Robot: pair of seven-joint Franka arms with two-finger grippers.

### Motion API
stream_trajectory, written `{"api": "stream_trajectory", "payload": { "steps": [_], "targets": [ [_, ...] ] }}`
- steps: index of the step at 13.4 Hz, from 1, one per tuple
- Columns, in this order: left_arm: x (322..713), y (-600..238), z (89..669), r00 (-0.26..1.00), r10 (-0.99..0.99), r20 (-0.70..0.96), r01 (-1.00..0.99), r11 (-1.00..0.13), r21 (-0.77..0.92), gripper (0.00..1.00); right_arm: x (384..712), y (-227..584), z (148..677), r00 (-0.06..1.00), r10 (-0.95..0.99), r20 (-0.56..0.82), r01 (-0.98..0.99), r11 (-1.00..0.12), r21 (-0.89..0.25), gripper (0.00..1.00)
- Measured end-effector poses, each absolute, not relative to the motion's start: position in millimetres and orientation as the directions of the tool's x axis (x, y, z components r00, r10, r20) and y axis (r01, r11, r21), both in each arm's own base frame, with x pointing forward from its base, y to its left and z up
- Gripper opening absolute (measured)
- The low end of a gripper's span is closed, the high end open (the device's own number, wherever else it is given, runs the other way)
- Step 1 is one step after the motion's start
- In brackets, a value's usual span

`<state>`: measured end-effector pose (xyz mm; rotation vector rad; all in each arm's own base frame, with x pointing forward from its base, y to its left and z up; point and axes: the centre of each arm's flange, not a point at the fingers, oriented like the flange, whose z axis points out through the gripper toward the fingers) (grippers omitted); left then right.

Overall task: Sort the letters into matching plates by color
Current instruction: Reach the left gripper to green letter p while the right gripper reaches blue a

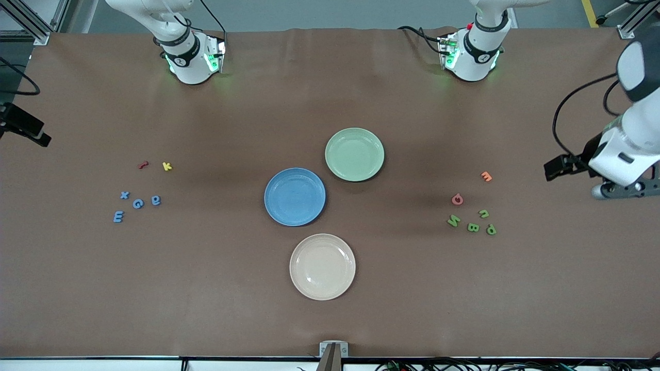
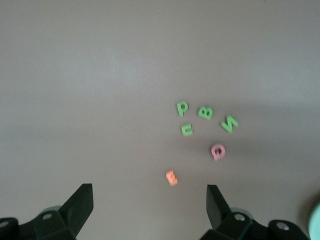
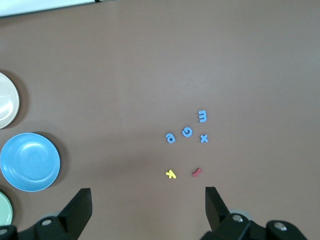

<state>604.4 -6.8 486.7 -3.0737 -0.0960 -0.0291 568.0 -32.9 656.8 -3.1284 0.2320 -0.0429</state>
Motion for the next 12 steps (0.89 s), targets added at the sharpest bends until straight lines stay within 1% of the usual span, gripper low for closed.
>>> {"api": "stream_trajectory", "payload": {
  "steps": [2, 5, 8, 10, 11, 12],
  "targets": [
    [611, 3, 438, 0.996, 0.069, 0.062, 0.072, -0.996, -0.054, 1.0, 580, -30, 623, 0.989, -0.141, -0.038, -0.142, -0.99, -0.003, 1.0],
    [615, 6, 369, 0.99, 0.123, 0.07, 0.126, -0.991, -0.037, 1.0, 604, -25, 552, 0.985, -0.107, -0.137, -0.108, -0.994, 0.0, 1.0],
    [624, 3, 319, 0.974, 0.216, 0.066, 0.217, -0.976, -0.019, 1.0, 622, -26, 472, 0.99, 0.021, -0.139, 0.02, -1.0, -0.015, 1.0],
    [626, 2, 290, 0.966, 0.253, 0.053, 0.254, -0.967, -0.014, 0.98, 620, -27, 429, 0.982, 0.138, -0.128, 0.135, -0.99, -0.029, 1.0],
    [626, 1, 276, 0.965, 0.261, 0.04, 0.261, -0.965, -0.014, 0.94, 618, -28, 411, 0.972, 0.202, -0.117, 0.199, -0.979, -0.035, 1.0],
    [626, 0, 262, 0.965, 0.262, 0.027, 0.262, -0.965, -0.014, 0.94, 616, -32, 392, 0.966, 0.242, -0.093, 0.24, -0.97, -0.033, 1.0]
  ]
}}
